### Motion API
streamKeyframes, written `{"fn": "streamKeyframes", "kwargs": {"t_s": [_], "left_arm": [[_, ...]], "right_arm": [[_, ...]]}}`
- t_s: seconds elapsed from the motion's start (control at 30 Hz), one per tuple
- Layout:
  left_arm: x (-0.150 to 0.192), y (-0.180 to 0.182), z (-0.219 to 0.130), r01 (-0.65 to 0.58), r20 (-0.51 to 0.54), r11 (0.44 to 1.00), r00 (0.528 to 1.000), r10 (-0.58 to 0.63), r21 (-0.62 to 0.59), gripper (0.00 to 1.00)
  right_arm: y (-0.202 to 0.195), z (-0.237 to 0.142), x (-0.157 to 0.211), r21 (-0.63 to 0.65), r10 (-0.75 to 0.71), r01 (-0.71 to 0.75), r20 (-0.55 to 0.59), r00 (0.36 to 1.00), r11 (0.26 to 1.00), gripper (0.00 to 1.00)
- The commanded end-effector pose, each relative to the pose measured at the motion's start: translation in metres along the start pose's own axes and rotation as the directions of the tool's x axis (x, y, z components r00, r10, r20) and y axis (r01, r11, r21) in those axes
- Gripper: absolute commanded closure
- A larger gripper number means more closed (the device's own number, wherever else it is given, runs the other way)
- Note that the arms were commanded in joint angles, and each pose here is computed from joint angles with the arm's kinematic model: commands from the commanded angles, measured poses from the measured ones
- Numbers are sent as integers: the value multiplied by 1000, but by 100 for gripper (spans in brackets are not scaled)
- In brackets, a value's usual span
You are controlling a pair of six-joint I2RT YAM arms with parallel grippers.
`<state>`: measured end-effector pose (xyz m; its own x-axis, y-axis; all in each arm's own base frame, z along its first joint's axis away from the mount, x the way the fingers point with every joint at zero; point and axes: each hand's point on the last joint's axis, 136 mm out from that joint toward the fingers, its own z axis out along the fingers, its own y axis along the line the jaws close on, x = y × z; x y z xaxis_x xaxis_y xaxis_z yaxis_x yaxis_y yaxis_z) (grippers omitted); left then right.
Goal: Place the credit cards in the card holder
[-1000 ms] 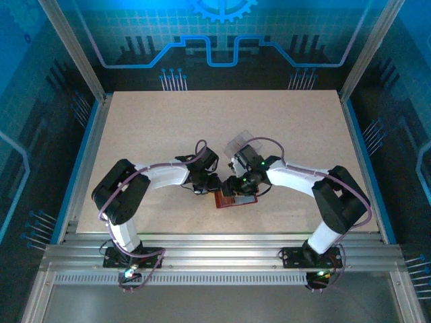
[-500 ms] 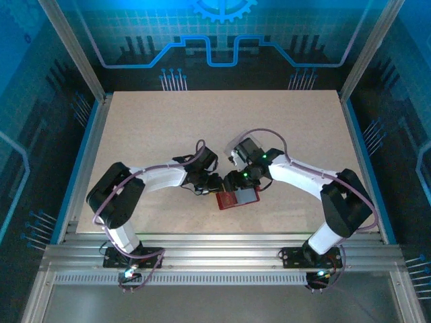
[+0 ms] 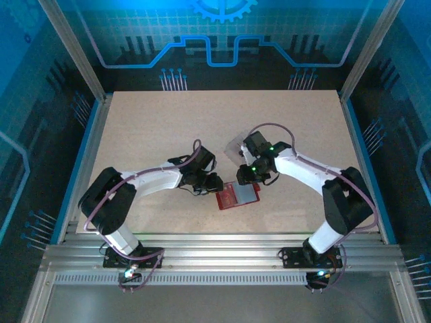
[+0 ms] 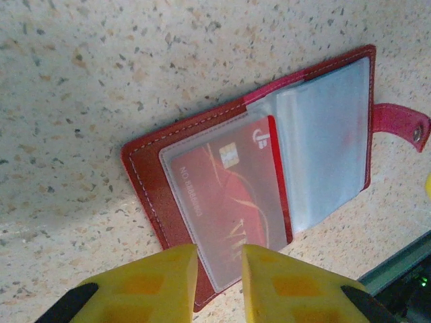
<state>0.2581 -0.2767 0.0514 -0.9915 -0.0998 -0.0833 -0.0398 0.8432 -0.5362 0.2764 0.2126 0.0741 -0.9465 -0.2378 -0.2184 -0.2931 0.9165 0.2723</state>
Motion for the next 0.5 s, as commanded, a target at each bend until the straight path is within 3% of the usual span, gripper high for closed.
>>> {"fn": "streamKeyframes", "kwargs": {"t_s": [0.0, 0.47], "left_arm": [[12, 1, 10, 15, -52, 1000, 999, -14, 3, 74], [16, 22, 26, 23, -74, 997, 997, -28, -72, 74]], "right_arm": [[-3, 2, -3, 56, -39, 41, -27, 999, 998, 62], [-20, 34, -3, 218, -92, 117, -119, 989, 969, 66]]}}
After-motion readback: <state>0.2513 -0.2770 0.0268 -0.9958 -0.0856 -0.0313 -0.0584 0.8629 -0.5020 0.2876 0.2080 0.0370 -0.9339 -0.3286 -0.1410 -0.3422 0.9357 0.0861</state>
